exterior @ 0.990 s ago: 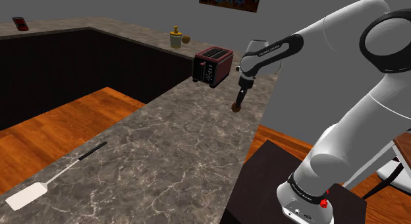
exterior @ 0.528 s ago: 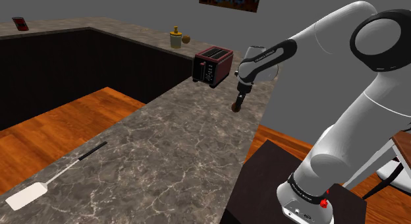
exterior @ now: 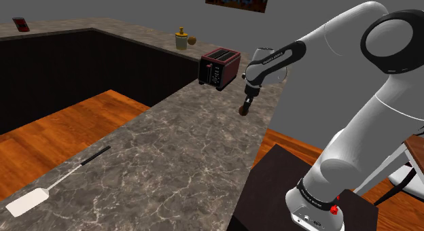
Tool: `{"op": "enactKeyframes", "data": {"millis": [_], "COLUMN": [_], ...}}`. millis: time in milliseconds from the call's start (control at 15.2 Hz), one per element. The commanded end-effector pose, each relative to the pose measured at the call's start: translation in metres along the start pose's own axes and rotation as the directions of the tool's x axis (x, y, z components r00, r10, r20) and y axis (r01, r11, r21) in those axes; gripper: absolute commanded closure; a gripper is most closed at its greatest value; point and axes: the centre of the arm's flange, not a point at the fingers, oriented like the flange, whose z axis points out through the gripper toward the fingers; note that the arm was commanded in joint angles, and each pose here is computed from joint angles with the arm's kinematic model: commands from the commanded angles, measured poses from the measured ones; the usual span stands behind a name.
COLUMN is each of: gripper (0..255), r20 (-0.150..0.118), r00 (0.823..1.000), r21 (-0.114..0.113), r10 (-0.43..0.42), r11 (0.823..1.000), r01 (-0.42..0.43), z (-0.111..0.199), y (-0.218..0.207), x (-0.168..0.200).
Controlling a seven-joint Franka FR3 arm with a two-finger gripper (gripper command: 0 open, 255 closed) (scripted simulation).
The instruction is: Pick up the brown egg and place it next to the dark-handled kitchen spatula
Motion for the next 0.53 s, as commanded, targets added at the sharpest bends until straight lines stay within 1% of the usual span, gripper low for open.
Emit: {"op": "enactKeyframes", "data": {"millis": [0,396,462], "gripper": [255,255,255], "r20": [0.000,0.000,0.000], "r00": [1.000,1.000,1.000], "r21": [0.000,0.000,0.000], "r10": [0.000,0.000,0.000], "r11": [1.000,1.000,1.000], "r01": [0.000,0.000,0.000], "z": [0.0001,0.0002,-0.0051], "y": [0.0001,0.0001,-0.0002], "x": [-0.0001,-0.0001,0.0000]}}
